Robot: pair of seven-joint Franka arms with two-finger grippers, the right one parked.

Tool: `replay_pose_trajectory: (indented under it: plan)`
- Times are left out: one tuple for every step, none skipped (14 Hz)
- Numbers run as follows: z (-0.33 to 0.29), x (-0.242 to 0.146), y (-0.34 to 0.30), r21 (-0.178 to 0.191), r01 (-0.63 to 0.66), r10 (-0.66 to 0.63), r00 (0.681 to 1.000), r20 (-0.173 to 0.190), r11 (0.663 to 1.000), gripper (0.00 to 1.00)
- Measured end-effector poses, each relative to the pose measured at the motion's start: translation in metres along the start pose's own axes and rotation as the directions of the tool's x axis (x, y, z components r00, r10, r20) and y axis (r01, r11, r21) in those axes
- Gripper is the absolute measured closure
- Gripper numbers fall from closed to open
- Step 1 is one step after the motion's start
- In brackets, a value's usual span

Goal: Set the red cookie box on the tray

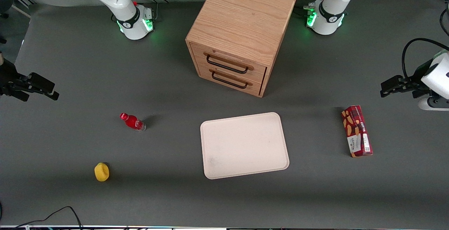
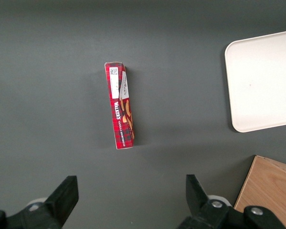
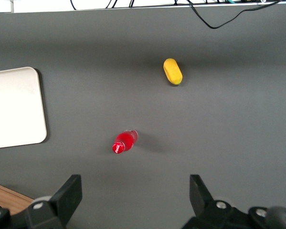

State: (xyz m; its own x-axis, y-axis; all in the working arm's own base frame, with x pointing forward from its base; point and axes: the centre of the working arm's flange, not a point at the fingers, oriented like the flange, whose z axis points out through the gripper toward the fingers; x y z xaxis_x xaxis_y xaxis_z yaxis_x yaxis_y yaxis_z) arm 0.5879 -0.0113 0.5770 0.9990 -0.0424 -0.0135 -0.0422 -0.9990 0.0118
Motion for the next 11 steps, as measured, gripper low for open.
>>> replay_pose_trajectory:
  plan:
    - [0.0002,-0.0002,0.0,0.0,-0.001,0.001,1.0,0.002,1.0,0.0]
    - [0.0005,-0.0005,0.0,0.0,-0.001,0.001,1.0,0.005,1.0,0.0]
    - [0.0008,-0.0007,0.0001,0.0,-0.002,0.002,1.0,0.007,1.0,0.0]
    - [0.0011,-0.0007,0.0003,0.0,-0.003,0.003,1.0,0.008,1.0,0.0]
    - [0.0012,-0.0006,0.0014,0.0,-0.007,0.007,1.0,0.009,1.0,0.0]
    - [0.0012,-0.0006,0.0035,-0.001,-0.011,0.011,1.0,0.009,1.0,0.0]
    - [0.0014,-0.0007,0.0049,-0.001,-0.013,0.013,1.0,0.01,1.0,0.0]
    - [0.0018,-0.0008,0.0047,-0.001,-0.013,0.014,1.0,0.012,1.0,0.0]
    - [0.0022,-0.001,0.0037,-0.001,-0.012,0.012,1.0,0.015,1.0,0.0]
    - [0.003,-0.0016,0.0029,-0.001,-0.011,0.011,1.0,0.021,1.0,0.0]
    - [0.0042,-0.0023,0.0023,-0.001,-0.011,0.011,0.999,0.03,1.0,0.0]
